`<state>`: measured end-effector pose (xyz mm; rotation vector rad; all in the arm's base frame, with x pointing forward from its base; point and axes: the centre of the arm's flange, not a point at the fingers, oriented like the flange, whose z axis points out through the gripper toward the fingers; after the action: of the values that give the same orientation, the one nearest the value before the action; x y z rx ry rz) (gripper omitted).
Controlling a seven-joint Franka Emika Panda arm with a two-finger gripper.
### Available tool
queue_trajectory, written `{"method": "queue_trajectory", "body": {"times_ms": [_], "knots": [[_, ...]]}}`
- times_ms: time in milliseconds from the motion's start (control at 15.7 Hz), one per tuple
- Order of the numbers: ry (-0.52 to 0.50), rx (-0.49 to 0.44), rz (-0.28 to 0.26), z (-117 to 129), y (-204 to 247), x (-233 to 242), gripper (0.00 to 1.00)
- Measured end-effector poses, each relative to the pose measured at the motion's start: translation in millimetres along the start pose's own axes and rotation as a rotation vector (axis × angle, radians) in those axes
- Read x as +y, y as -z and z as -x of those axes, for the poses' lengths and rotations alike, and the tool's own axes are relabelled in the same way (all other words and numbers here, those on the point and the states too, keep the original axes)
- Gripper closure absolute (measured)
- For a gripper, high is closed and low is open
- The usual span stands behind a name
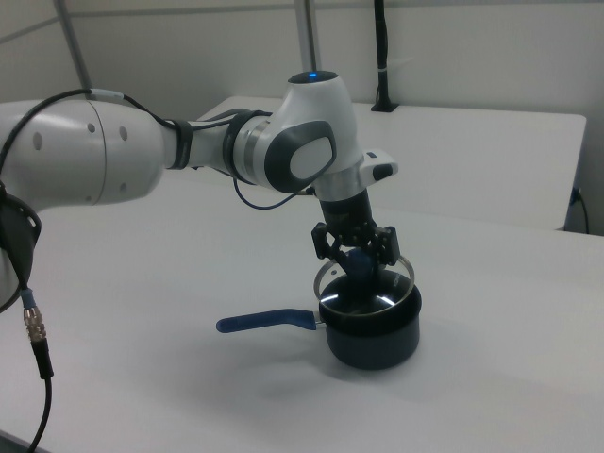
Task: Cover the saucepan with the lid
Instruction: 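Lower the lid onto the saucepan rim and open the gripper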
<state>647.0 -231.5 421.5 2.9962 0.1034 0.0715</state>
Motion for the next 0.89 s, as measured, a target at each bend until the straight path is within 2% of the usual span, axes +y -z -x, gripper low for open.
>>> {"method": "queue_trajectory", "body": {"times_ms": [382,574,637,892], "knots": [[0.005,-0.015,-0.005,-0.9,-10.9,-0.7,0.48],[0.009,-0.015,-0.005,-0.4,-11.5,0.4,0.44],[0.01,-0.015,-0.005,-0.3,-11.0,1.1,0.37],[0.008,-0.013,-0.003,0.8,-10.4,4.8,0.36]]}}
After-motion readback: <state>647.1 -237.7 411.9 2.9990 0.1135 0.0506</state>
